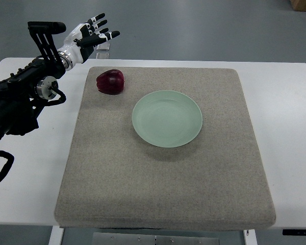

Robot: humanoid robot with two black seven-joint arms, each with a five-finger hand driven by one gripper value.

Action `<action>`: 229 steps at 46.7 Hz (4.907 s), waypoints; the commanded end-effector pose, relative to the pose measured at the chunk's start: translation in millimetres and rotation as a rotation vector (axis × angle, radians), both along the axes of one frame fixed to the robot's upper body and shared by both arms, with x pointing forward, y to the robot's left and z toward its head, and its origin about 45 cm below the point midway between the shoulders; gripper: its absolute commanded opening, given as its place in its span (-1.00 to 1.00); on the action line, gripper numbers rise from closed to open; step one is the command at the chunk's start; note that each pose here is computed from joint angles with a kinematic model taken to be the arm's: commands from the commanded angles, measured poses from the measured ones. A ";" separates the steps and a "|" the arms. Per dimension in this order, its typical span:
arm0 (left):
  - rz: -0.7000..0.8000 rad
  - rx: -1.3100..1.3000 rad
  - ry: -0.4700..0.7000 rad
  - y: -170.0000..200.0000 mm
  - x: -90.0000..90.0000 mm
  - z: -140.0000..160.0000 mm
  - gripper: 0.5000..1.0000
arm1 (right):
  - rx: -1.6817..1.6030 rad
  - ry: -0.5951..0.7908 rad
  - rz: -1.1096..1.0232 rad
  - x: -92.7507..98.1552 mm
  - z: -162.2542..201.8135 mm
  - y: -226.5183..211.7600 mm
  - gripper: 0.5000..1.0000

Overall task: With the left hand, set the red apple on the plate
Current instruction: 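Reach the left hand down over the red apple, then close the left hand fingers around the red apple, then carry the apple with the left hand onto the green plate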

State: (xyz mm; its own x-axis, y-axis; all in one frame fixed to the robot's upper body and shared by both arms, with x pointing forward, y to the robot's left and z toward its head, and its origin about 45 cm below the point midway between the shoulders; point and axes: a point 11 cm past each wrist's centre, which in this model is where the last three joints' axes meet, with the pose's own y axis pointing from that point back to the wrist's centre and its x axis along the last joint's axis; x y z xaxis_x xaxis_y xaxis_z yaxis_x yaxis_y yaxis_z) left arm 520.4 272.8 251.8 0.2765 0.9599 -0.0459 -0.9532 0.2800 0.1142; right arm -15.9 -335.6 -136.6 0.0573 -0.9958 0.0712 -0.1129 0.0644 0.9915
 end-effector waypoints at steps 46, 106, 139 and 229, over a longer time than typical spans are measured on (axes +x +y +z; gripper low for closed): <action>-0.498 0.959 -0.161 -20.5 -27.7 21.3 0.93 | 0.000 0.000 0.000 0.0 0.0 -0.1 0.86; -0.488 1.182 -0.194 -11.6 -28.0 -12.8 0.50 | 0.000 0.000 -0.001 0.1 0.0 -0.1 0.86; -0.474 1.181 -0.204 -18.7 -22.4 -10.9 -1.00 | 0.000 0.000 -0.001 0.1 0.0 -0.1 0.86; -0.805 1.017 -0.424 -151.4 -90.5 -22.9 0.40 | 0.000 0.000 0.000 0.0 0.0 -0.1 0.86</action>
State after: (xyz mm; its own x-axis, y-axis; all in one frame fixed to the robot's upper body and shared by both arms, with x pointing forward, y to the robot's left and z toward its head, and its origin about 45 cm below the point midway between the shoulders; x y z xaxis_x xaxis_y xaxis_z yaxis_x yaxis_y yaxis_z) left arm 429.5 121.1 228.8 0.5872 0.0849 0.8049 -0.5790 0.7390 0.3445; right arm -15.8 -335.5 -136.6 0.0569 -0.9959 0.0710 -0.1131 0.0642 0.9915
